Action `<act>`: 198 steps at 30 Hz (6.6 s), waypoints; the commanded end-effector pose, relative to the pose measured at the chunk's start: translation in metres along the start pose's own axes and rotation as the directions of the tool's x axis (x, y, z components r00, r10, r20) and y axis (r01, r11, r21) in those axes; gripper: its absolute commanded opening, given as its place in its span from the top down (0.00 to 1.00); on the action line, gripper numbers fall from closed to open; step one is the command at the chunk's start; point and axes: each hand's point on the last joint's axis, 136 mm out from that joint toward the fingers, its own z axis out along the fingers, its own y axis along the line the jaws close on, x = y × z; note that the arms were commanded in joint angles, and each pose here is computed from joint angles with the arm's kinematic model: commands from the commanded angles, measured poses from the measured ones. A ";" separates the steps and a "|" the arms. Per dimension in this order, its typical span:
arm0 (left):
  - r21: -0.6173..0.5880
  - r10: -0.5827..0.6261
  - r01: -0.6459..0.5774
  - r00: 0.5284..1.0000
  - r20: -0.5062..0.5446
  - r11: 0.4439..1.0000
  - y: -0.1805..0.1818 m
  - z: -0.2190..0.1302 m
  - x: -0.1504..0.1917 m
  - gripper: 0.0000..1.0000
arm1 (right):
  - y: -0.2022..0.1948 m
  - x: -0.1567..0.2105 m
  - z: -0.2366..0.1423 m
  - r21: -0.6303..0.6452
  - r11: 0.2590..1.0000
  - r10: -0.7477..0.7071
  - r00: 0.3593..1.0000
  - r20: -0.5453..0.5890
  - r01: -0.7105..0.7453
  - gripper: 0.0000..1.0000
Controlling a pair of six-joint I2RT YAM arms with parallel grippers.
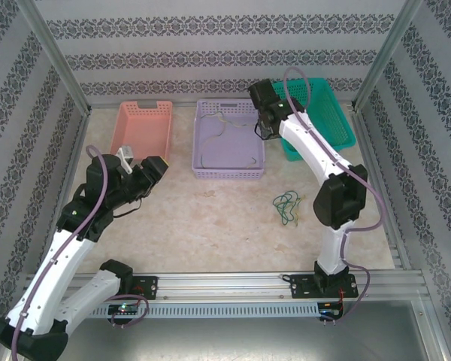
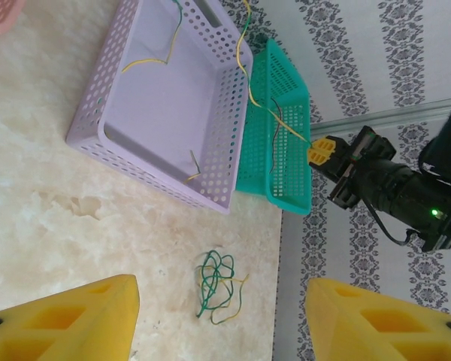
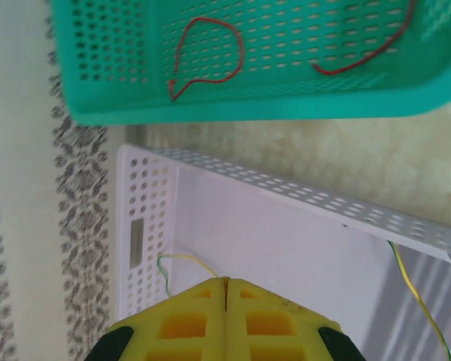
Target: Untangle the cables
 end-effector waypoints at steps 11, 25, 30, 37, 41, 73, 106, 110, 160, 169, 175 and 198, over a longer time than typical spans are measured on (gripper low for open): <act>-0.035 -0.039 0.039 0.999 0.010 0.999 0.021 -0.017 0.012 0.42 | -0.053 0.011 0.019 0.265 0.933 0.207 0.966 0.153 -0.242 1.00; -0.013 -0.036 0.036 0.999 -0.009 0.999 0.017 -0.012 0.014 0.42 | -0.037 0.071 -0.002 0.218 0.965 0.184 0.969 -0.163 -0.146 0.43; -0.004 -0.023 0.023 0.999 -0.024 1.000 0.011 -0.005 0.012 0.42 | -0.018 0.032 -0.035 0.064 0.998 0.001 0.994 -0.113 0.006 0.46; 0.003 0.060 -0.060 0.984 -0.171 0.998 0.010 0.021 0.029 0.40 | -0.032 -0.024 -0.071 -0.087 0.874 -0.477 0.879 0.033 0.478 0.51; -0.002 0.120 -0.125 0.949 -0.291 0.992 0.019 0.041 0.047 0.43 | -0.089 -0.044 -0.065 -0.098 0.743 -0.668 0.741 -0.067 0.662 0.51; 0.080 0.281 -0.288 0.775 -0.566 0.954 0.001 0.137 0.144 0.47 | -0.263 -0.033 0.010 -0.196 0.425 -0.825 0.289 -0.486 0.883 1.00; 0.041 0.166 -0.189 0.714 -0.680 0.981 0.004 0.166 0.167 0.65 | -0.207 0.085 -0.078 -0.675 0.052 -0.973 -0.115 -0.200 0.736 1.00; 0.038 0.168 -0.195 0.708 -0.686 0.980 0.004 0.167 0.169 0.72 | -0.208 0.084 -0.077 -0.670 0.058 -0.973 -0.107 -0.203 0.740 1.00; -0.056 -0.005 -0.032 0.824 -0.567 0.998 0.002 0.139 0.127 0.58 | -0.183 -0.010 -0.047 -0.438 0.560 -0.822 0.407 -0.398 0.704 1.00; -0.054 0.021 -0.064 0.811 -0.585 0.996 0.009 0.133 0.139 0.58 | -0.165 0.000 -0.068 -0.403 0.689 -0.724 0.542 -0.426 0.603 1.00; -0.122 -0.139 0.085 0.817 -0.560 0.989 0.012 0.140 0.141 0.41 | -0.156 0.006 -0.084 -0.395 0.740 -0.672 0.601 -0.433 0.544 1.00; -0.145 -0.681 0.680 0.644 -0.348 0.718 0.008 0.160 0.137 0.31 | -0.109 0.052 -0.131 -0.489 0.842 -0.481 0.724 -0.494 0.227 1.00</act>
